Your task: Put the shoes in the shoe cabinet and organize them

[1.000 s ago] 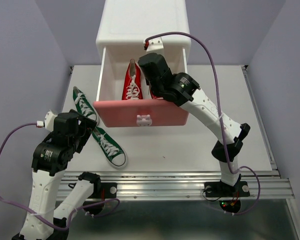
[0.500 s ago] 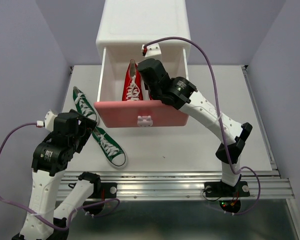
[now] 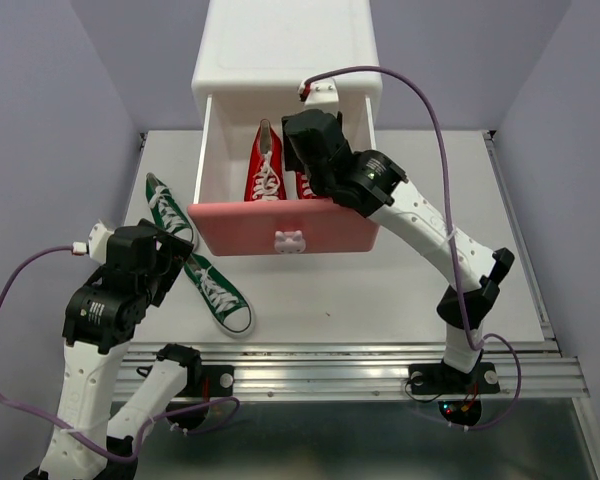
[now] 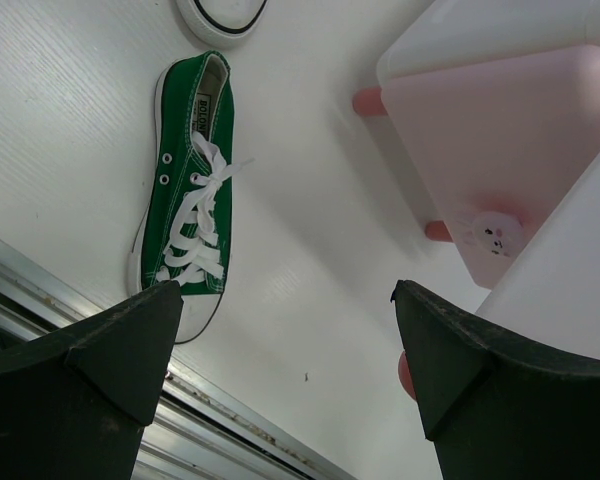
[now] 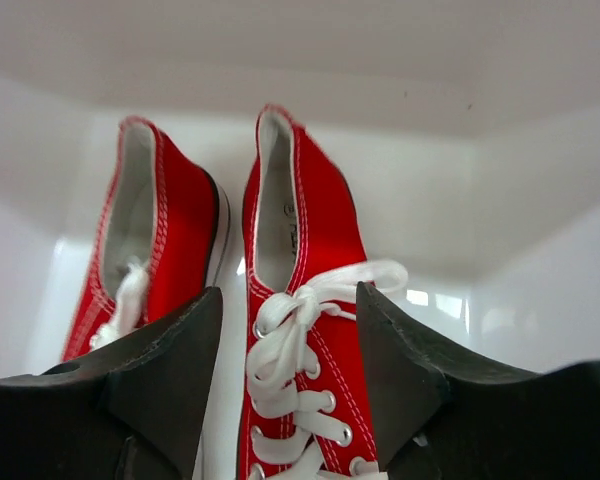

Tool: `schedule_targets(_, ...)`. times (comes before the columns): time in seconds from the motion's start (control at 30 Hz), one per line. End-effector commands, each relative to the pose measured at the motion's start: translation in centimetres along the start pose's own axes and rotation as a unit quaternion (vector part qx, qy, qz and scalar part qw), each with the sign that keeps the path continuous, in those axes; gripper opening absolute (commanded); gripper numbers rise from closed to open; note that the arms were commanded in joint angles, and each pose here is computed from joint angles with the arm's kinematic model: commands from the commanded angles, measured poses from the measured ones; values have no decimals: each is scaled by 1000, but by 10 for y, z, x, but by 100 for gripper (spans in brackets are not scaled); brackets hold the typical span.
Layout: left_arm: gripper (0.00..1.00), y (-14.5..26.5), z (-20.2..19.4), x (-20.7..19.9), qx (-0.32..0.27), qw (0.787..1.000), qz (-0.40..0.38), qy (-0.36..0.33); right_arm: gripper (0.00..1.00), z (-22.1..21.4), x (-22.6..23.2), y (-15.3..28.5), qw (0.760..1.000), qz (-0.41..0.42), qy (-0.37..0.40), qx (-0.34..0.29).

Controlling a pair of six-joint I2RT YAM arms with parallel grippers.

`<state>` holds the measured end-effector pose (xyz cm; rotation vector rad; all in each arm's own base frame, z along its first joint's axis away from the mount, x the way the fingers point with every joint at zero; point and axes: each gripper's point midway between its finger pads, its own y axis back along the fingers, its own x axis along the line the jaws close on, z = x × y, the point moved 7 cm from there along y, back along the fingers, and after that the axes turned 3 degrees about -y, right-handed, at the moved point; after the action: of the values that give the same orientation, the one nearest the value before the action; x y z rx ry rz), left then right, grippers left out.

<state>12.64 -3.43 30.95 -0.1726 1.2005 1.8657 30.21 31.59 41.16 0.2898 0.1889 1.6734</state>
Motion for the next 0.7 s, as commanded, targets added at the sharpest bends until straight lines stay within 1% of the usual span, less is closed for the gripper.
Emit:
schedule_targets(0.0, 99, 5, 6, -1, -17, 1000, -5, 2, 63, 64, -10, 30, 994, 14, -65, -88)
schedule_targets(0.17, 99, 5, 8, -3, -21, 1000, -3, 3, 69, 99, -10, 44, 982, 48, -106, -150)
schedule_targets(0.2, 99, 5, 9, -5, -21, 1000, -4, 4, 76, 110, -9, 50, 976, 68, -118, -170)
schedule_targets(0.23, 99, 6, 10, -5, -23, 1000, -4, 5, 81, 118, -10, 56, 971, 81, -129, -183)
schedule_targets(0.27, 99, 5, 11, -6, -25, 1000, -2, 4, 90, 124, -8, 58, 965, 93, -139, -200)
schedule_targets(0.3, 99, 6, 12, -7, -26, 1000, -3, 5, 96, 129, -8, 61, 961, 103, -147, -210)
schedule_targets(0.33, 99, 5, 12, -8, -25, 1000, -1, 4, 100, 136, -10, 68, 954, 120, -159, -225)
schedule_targets(0.5, 99, 9, 20, -17, -33, 999, -8, -1, 100, 145, -23, 88, 945, 135, -181, -237)
schedule_targets(0.6, 99, 14, 27, -23, -44, 999, -14, -4, 100, 151, -33, 114, 934, 194, -177, -241)
schedule_targets(0.63, 99, 14, 29, -26, -45, 999, -12, -10, 100, 152, -27, 126, 924, 252, -162, -239)
schedule_targets(0.67, 99, 14, 31, -28, -49, 999, -13, -13, 100, 154, -28, 136, 916, 281, -157, -239)
